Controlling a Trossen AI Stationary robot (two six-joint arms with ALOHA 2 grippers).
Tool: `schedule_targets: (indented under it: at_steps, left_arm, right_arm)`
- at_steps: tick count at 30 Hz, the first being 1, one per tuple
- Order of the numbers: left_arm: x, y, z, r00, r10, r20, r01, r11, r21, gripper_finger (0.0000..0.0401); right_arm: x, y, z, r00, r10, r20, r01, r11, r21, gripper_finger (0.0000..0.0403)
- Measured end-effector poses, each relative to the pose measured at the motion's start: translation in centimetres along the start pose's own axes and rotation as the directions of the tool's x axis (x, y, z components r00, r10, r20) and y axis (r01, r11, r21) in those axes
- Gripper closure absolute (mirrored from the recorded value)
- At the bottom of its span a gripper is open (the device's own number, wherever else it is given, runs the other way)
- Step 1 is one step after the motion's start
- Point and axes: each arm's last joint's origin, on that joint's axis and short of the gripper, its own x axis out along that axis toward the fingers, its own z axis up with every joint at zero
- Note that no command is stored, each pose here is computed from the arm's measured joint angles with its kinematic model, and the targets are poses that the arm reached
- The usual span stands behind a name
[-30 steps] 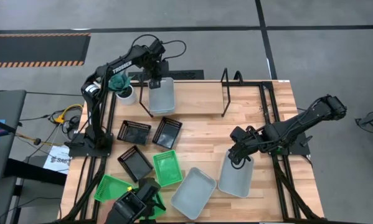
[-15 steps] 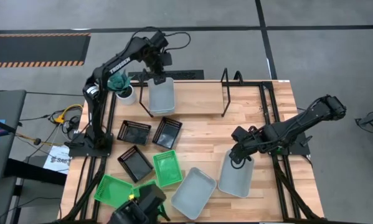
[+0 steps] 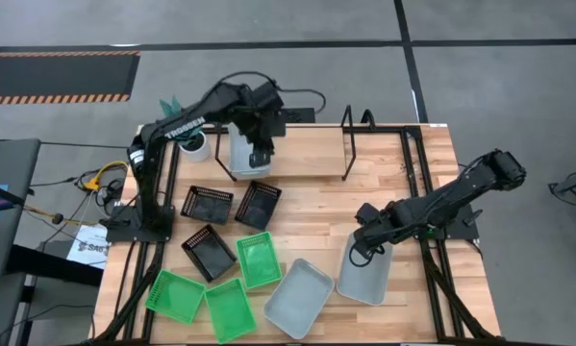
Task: Stack baskets on shelf by color
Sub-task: Stack the right gray bin on top of the gray bin on the shelf
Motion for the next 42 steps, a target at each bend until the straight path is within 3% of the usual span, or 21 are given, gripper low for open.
schedule_targets:
  at_steps: [4, 12, 15, 21, 23, 31, 36, 42]
  left_arm:
    - [-0.5, -2.1, 0.5, 1.000, -0.012, 0.018, 0.011, 0.999, 0.038, 0.0327]
    - [-2.7, -3.3, -0.1, 0.999, -0.007, 0.049, 0.006, 1.000, 0.013, 0.0268]
    - [-3.5, -3.6, -0.5, 0.999, -0.004, 0.050, 0.004, 1.000, 0.000, 0.0249]
    - [-4.7, -4.0, -1.2, 0.999, -0.004, 0.046, 0.006, 1.000, -0.027, 0.0237]
    - [-5.1, -4.2, -1.4, 0.999, -0.004, 0.048, 0.005, 1.000, -0.028, 0.0236]
    - [-5.4, -4.2, -1.6, 0.999, 0.007, 0.048, -0.005, 0.999, -0.033, 0.0236]
    - [-5.4, -4.3, -1.3, 0.997, 0.002, 0.077, 0.000, 1.000, -0.022, 0.0236]
    - [-5.2, -5.7, -0.5, 0.990, -0.058, 0.126, 0.044, 0.993, 0.111, 0.0236]
  right_arm:
    - [0.8, 0.6, 0.0, 0.999, -0.004, -0.041, 0.002, 0.998, -0.060, 0.0127]
    - [3.7, 1.1, 0.4, 0.982, -0.144, -0.123, 0.126, 0.982, -0.143, 0.0150]
    - [4.6, 1.1, 1.1, 0.976, -0.164, -0.142, 0.139, 0.975, -0.175, 0.0199]
    - [4.9, -0.2, 3.1, 0.975, -0.159, -0.152, 0.131, 0.975, -0.181, 0.0360]
    - [4.5, -0.9, 4.1, 0.982, -0.140, -0.128, 0.119, 0.979, -0.163, 0.0387]
    - [2.8, -3.2, 9.1, 0.999, -0.050, -0.001, 0.050, 0.994, -0.097, 0.0396]
    - [2.8, -3.0, 12.1, 0.995, 0.017, 0.095, -0.007, 0.995, -0.103, 0.0388]
    - [3.9, -1.7, 14.3, 0.992, 0.040, 0.116, -0.021, 0.987, -0.159, 0.0384]
